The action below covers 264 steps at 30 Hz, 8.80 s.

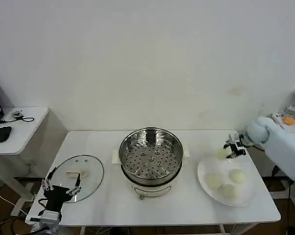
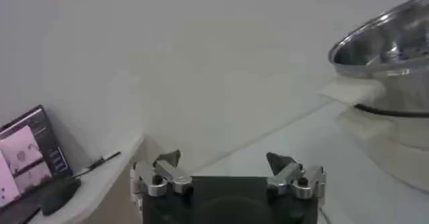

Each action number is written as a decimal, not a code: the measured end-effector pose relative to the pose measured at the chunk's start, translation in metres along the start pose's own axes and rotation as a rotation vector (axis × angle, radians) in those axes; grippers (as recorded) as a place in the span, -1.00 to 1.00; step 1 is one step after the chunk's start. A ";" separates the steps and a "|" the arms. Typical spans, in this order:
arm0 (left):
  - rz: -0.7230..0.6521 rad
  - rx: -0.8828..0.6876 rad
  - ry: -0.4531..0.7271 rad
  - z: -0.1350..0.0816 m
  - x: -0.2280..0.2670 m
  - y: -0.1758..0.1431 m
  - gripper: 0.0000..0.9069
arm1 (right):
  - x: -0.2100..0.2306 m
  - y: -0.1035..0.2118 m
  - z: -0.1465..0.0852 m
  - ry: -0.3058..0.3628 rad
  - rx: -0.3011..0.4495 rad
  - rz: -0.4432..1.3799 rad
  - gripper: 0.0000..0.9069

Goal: Take steamed baozi put them in steamer then cover it.

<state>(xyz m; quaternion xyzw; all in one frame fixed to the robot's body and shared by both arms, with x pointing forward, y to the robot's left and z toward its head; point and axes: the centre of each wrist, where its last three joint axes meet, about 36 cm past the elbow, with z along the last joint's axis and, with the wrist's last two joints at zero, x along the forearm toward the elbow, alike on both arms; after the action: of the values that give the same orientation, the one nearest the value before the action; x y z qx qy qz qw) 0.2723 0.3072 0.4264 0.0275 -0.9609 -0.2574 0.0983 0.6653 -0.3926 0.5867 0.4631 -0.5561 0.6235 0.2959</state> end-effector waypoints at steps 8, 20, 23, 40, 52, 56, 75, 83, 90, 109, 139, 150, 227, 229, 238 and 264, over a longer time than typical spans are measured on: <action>-0.010 -0.009 -0.001 0.000 -0.001 0.006 1.00 | 0.052 -0.055 -0.072 -0.088 0.157 0.088 0.16; -0.029 -0.013 0.002 -0.003 -0.003 0.015 1.00 | 0.054 -0.077 -0.200 -0.238 0.464 0.089 0.16; -0.034 -0.012 0.005 -0.002 -0.003 0.017 1.00 | 0.044 -0.076 -0.223 -0.247 0.555 0.075 0.16; -0.065 0.006 0.033 0.008 -0.003 0.025 1.00 | -0.020 -0.077 -0.277 -0.256 0.963 0.050 0.16; -0.066 0.007 0.033 0.010 -0.006 0.025 1.00 | -0.054 -0.089 -0.280 -0.240 1.095 0.072 0.18; -0.066 0.010 0.034 0.009 -0.005 0.024 1.00 | -0.062 -0.090 -0.281 -0.245 1.120 0.072 0.47; -0.045 0.014 0.021 0.003 -0.006 0.020 1.00 | 0.032 -0.090 -0.254 -0.229 0.943 0.134 1.00; -0.009 0.009 -0.004 -0.008 -0.008 0.016 1.00 | 0.094 -0.056 -0.188 -0.152 0.702 0.139 1.00; 0.004 0.004 -0.031 -0.019 -0.008 0.020 1.00 | 0.104 0.003 -0.116 -0.093 0.440 0.113 1.00; 0.002 -0.004 -0.036 -0.022 -0.003 0.026 1.00 | 0.032 0.136 -0.035 -0.053 -0.043 -0.057 1.00; -0.022 -0.004 0.006 -0.008 -0.006 0.030 1.00 | -0.081 0.142 -0.045 -0.001 -0.131 -0.234 1.00; -0.022 -0.002 0.003 -0.008 -0.010 0.030 1.00 | -0.087 0.133 -0.051 0.006 -0.145 -0.242 0.00; -0.077 0.002 -0.019 -0.012 -0.006 0.047 1.00 | -0.046 -0.046 -0.364 -0.214 -0.123 -0.164 1.00; -0.074 0.002 -0.022 -0.013 -0.006 0.047 1.00 | -0.038 -0.047 -0.361 -0.226 -0.120 -0.154 1.00; -0.058 -0.002 -0.032 -0.018 -0.009 0.043 1.00 | 0.021 -0.054 -0.304 -0.247 -0.086 -0.098 1.00; 0.008 -0.011 -0.040 -0.018 -0.014 0.027 1.00 | 0.069 0.106 -0.040 -0.042 -0.009 -0.161 1.00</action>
<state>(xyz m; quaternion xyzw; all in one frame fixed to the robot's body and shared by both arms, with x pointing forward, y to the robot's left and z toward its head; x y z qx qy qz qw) 0.2899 0.3230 0.4530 0.0181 -0.9613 -0.2629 0.0801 0.5342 -0.3856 0.6068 0.5180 -0.5259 0.5853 0.3355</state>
